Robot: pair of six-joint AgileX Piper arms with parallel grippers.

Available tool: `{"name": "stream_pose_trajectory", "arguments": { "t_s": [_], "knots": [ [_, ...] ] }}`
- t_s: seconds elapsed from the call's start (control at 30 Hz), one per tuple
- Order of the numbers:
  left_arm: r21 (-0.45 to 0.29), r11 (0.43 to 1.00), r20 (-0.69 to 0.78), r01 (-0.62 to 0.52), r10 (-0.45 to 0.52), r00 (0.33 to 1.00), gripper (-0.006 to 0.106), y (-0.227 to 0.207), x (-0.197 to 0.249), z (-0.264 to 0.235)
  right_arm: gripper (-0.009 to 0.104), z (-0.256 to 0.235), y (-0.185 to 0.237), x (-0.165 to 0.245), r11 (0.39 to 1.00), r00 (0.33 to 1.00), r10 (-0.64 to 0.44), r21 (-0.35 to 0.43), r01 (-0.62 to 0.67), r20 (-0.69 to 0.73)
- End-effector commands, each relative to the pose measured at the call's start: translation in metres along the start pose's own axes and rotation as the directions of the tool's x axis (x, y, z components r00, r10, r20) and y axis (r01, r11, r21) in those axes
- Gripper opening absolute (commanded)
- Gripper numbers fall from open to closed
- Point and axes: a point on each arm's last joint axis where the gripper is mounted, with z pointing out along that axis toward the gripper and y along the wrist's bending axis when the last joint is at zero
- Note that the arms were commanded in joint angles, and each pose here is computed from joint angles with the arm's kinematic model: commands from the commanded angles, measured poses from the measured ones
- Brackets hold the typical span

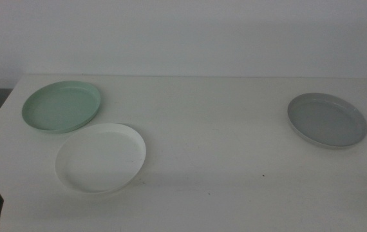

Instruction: Stack the three bowls on top of each other.

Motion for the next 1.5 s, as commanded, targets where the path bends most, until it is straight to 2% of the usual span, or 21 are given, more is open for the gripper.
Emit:
{"name": "stream_pose_trajectory", "arguments": {
  "t_s": [0.0,0.13,0.53,0.63,0.7,0.73,0.87,1.07,1.23,1.37,1.47],
  "knots": [
    [0.001,1.0,0.017,0.003,-0.003,1.0,0.094,0.0,-0.002,0.0,0.093,0.0,0.0,0.0,1.0,1.0,-0.014,0.005,0.014,0.014],
    [0.007,1.0,0.085,0.017,-0.017,0.996,0.094,-0.001,-0.008,-0.001,0.093,0.0,0.0,0.0,1.0,1.0,-0.014,0.005,0.014,0.014],
    [0.012,0.999,0.117,0.032,-0.033,0.993,0.094,-0.001,-0.011,-0.001,0.093,0.0,0.0,0.0,1.0,1.0,-0.014,0.005,0.014,0.014],
    [0.014,0.998,0.045,0.065,-0.065,0.997,0.094,-0.002,-0.027,-0.003,0.093,0.0,0.0,0.0,1.0,1.0,-0.014,0.005,0.014,0.014],
    [0.01,0.998,-0.052,0.065,-0.064,0.997,0.094,-0.002,-0.053,-0.002,0.093,0.0,0.0,0.0,1.0,1.0,-0.014,0.005,0.014,0.014],
    [0.006,0.998,-0.146,0.064,-0.062,0.987,0.094,-0.003,-0.067,-0.002,0.093,0.0,0.0,0.0,1.0,1.0,-0.014,0.005,0.014,0.014],
    [-0.006,0.998,-0.44,0.058,-0.055,0.896,0.094,-0.005,-0.127,0.011,0.093,0.0,0.0,0.0,1.0,1.0,-0.014,0.005,0.014,0.014],
    [-0.009,0.998,-0.665,0.07,-0.058,0.745,0.094,-0.009,-0.181,0.045,0.093,0.0,0.0,0.0,1.0,1.0,-0.014,0.005,0.014,0.014],
    [-0.013,0.997,-0.742,0.074,-0.059,0.668,0.094,-0.01,-0.194,0.084,0.093,0.0,0.0,0.0,1.0,1.0,-0.014,0.005,0.014,0.014],
    [-0.017,0.998,-0.782,0.067,-0.055,0.62,0.094,-0.01,-0.185,0.119,0.093,0.0,0.0,0.0,1.0,1.0,-0.014,0.005,0.014,0.014],
    [0.029,0.999,-0.829,0.022,0.012,0.56,0.094,-0.009,-0.171,0.143,0.093,0.0,0.0,0.0,1.0,1.0,-0.014,0.005,0.014,0.014]
  ]
}}
